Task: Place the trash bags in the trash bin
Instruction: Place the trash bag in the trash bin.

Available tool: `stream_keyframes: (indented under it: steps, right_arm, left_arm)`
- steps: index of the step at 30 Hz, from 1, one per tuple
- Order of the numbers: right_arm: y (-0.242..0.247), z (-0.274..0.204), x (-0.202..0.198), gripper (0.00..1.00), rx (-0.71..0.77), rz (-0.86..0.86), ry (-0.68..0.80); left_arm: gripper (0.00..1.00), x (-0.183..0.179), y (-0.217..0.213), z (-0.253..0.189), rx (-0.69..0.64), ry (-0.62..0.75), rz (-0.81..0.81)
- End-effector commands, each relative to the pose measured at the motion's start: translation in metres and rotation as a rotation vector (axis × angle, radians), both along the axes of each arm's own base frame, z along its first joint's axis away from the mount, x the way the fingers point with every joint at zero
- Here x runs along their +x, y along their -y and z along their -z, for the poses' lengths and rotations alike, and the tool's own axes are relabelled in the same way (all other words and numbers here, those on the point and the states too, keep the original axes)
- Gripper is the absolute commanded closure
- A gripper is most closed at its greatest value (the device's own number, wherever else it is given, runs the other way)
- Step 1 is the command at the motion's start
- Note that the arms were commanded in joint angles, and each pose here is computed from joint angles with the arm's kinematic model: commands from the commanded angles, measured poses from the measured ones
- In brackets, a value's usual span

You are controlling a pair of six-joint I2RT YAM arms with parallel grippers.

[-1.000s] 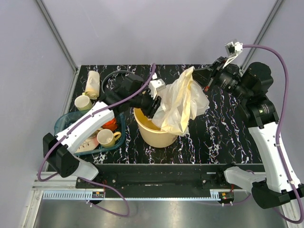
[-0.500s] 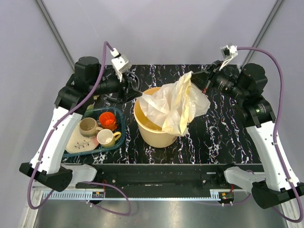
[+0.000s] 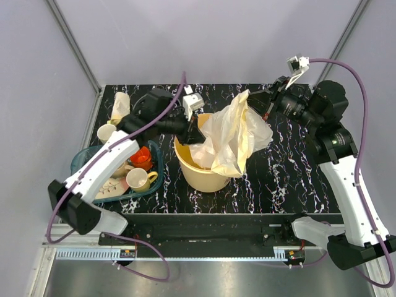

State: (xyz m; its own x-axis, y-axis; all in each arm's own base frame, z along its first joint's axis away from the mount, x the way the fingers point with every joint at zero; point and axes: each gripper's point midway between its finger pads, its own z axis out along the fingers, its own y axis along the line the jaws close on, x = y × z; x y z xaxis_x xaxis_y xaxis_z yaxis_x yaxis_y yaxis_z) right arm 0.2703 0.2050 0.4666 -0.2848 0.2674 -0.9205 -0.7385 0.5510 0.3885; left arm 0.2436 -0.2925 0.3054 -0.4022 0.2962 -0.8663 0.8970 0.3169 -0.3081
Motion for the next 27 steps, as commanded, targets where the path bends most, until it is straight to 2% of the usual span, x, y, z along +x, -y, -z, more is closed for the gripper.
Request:
stream_keyframes:
  steps: [1, 5, 6, 7, 8, 9, 10, 11, 13, 14, 16, 17, 27]
  right_arm:
    - [0.002, -0.024, -0.008, 1.0, 0.032, -0.003, 0.069]
    - [0.0, -0.003, 0.006, 1.0, 0.013, 0.011, 0.017]
    - [-0.001, 0.004, 0.008, 1.0, 0.012, 0.007, 0.001]
    - [-0.003, 0.008, 0.01, 1.0, 0.018, 0.0, -0.019]
    - [-0.007, 0.008, 0.01, 1.0, 0.027, -0.022, -0.016]
    - [-0.008, 0.012, 0.012, 1.0, 0.035, -0.029, -0.028]
    - [-0.01, 0.007, 0.012, 1.0, 0.059, -0.037, -0.02]
    - [-0.013, 0.009, 0.015, 1.0, 0.066, -0.055, -0.025]
    - [-0.018, -0.003, 0.017, 1.0, 0.106, -0.076, -0.007]
    - [-0.021, -0.004, 0.019, 1.0, 0.116, -0.093, -0.006]
    - [-0.027, -0.015, 0.018, 1.0, 0.147, -0.117, 0.01]
    - [-0.032, -0.02, 0.02, 1.0, 0.158, -0.131, 0.031]
    - [-0.088, -0.027, 0.014, 1.0, 0.192, -0.281, 0.017]
  left_arm:
    - [0.89, 0.012, 0.023, 0.015, 0.001, -0.043, -0.029]
    - [0.91, 0.028, 0.028, 0.042, 0.06, -0.097, -0.104]
    - [0.86, 0.028, 0.026, 0.042, 0.051, -0.117, -0.097]
    - [0.82, 0.023, 0.026, 0.034, 0.004, -0.165, -0.074]
    - [0.77, 0.021, 0.025, 0.013, -0.083, -0.154, -0.046]
    - [0.63, 0.017, 0.017, -0.005, -0.159, -0.168, -0.003]
    - [0.57, 0.016, 0.012, -0.02, -0.2, -0.172, -0.006]
    - [0.51, 0.016, 0.001, -0.046, -0.254, -0.098, -0.011]
    - [0.42, 0.003, -0.009, -0.074, -0.312, -0.057, 0.035]
    - [0.41, 0.002, -0.022, -0.093, -0.347, -0.001, 0.021]
    - [0.4, 0.0, -0.035, -0.101, -0.38, -0.011, -0.01]
    - [0.4, 0.001, -0.049, -0.116, -0.414, 0.051, -0.046]
    - [0.34, 0.023, -0.107, -0.121, -0.478, 0.113, -0.256]
